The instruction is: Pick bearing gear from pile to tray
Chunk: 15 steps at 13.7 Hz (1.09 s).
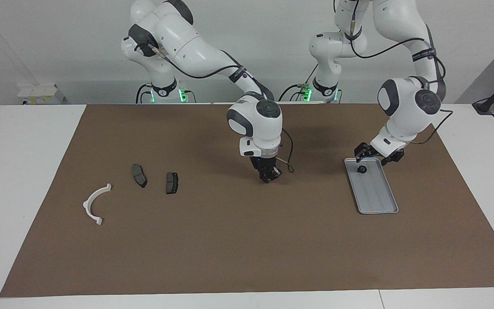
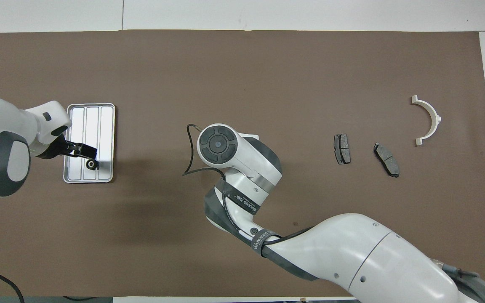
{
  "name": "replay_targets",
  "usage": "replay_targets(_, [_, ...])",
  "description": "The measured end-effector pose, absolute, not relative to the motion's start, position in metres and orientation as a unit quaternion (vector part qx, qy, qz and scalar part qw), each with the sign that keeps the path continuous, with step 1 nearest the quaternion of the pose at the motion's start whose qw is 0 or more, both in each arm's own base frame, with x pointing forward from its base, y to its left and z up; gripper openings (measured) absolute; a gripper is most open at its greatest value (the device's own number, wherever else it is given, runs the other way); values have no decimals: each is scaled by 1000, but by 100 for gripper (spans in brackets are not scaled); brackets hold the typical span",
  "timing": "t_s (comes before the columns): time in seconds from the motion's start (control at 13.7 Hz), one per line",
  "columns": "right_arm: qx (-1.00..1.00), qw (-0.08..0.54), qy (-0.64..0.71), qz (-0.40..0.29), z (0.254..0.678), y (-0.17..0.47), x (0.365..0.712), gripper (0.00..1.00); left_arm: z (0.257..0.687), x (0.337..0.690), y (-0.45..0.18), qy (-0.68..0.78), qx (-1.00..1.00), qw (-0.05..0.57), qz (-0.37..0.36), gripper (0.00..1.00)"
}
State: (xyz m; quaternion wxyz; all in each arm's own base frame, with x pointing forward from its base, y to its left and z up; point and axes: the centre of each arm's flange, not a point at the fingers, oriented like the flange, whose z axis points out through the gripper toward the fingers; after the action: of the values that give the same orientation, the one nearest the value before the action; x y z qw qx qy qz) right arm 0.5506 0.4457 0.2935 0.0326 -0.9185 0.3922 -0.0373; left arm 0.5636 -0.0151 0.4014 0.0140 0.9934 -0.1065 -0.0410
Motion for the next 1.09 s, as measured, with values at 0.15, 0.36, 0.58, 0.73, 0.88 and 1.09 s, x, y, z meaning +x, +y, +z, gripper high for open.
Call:
replay_targets(0.15, [-917,33,395,-38,294,443,553,59,424,568,-42,-83,996,12,-31,100])
replay_targets(0.36, [-909,18,413,-46,315,424,577,94,424,560,-131,-8,1000,9,-14,100])
replay_targets(0.58, [-916,29,398,-47,363,368,624,100,425,531,-244,56,998,23,19,100])
replay_targets(0.73, [-930,43,363,-44,397,330,642,100,419,512,-291,79,996,28,22,100])
replay_targets(0.88, [-951,36,304,-49,423,292,653,100,396,496,-330,98,995,15,31,100])
replay_targets(1.09, [-979,18,198,-48,440,238,666,100,333,484,-379,116,992,5,44,100])
